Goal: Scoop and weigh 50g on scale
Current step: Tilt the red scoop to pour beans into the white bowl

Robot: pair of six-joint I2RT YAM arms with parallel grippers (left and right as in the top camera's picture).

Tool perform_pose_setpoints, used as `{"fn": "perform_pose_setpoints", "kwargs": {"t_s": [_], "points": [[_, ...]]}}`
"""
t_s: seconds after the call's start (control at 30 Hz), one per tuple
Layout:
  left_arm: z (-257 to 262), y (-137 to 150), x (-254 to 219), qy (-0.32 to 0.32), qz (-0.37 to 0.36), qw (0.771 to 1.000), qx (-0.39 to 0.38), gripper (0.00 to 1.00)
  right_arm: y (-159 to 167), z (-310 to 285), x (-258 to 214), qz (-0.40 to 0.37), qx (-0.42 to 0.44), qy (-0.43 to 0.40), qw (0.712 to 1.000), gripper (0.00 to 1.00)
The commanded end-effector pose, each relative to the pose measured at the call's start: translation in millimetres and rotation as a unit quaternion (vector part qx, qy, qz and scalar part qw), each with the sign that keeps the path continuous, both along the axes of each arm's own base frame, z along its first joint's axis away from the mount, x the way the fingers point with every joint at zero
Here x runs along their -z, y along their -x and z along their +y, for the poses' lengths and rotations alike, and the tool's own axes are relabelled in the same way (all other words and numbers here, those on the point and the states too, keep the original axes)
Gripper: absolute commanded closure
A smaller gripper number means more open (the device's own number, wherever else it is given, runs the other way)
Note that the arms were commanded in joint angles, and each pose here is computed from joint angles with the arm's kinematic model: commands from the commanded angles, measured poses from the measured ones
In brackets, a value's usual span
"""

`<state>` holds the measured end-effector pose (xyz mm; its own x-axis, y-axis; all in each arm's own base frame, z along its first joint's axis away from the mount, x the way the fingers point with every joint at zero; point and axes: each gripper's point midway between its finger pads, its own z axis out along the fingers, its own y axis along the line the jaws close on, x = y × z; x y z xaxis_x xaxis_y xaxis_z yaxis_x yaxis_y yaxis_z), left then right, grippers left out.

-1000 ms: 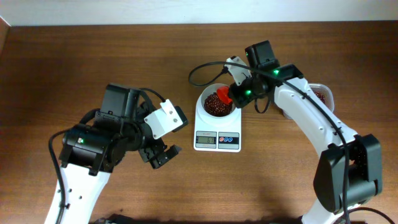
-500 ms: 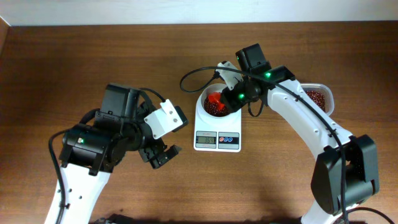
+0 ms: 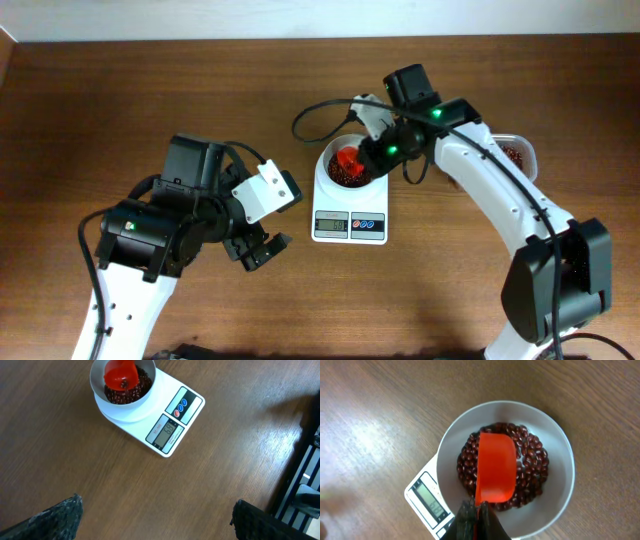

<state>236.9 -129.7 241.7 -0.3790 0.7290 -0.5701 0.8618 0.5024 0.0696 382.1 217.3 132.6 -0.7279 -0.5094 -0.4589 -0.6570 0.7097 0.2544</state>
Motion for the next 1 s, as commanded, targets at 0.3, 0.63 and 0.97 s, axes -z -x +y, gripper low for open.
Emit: {"fn": "perform_pose_setpoints", "kwargs": {"t_s": [0.3, 0.63, 0.97], "points": [[0.8, -2.2, -7.2, 0.004, -0.010, 1.000, -0.005, 0.01, -2.9, -8.7, -30.3, 0.004, 0.011, -0.054, 0.998, 0.96], [0.8, -2.2, -7.2, 0.004, -0.010, 1.000, -0.005, 0.01, 3.7, -7.1, -50.5, -0.011, 0.005, -0.070, 0.997, 0.96], [0.8, -2.2, -7.2, 0.004, -0.010, 1.000, -0.005, 0.01, 6.4, -15.1, -54.8, 0.021, 0.022, -0.104, 0.994, 0.96]]}}
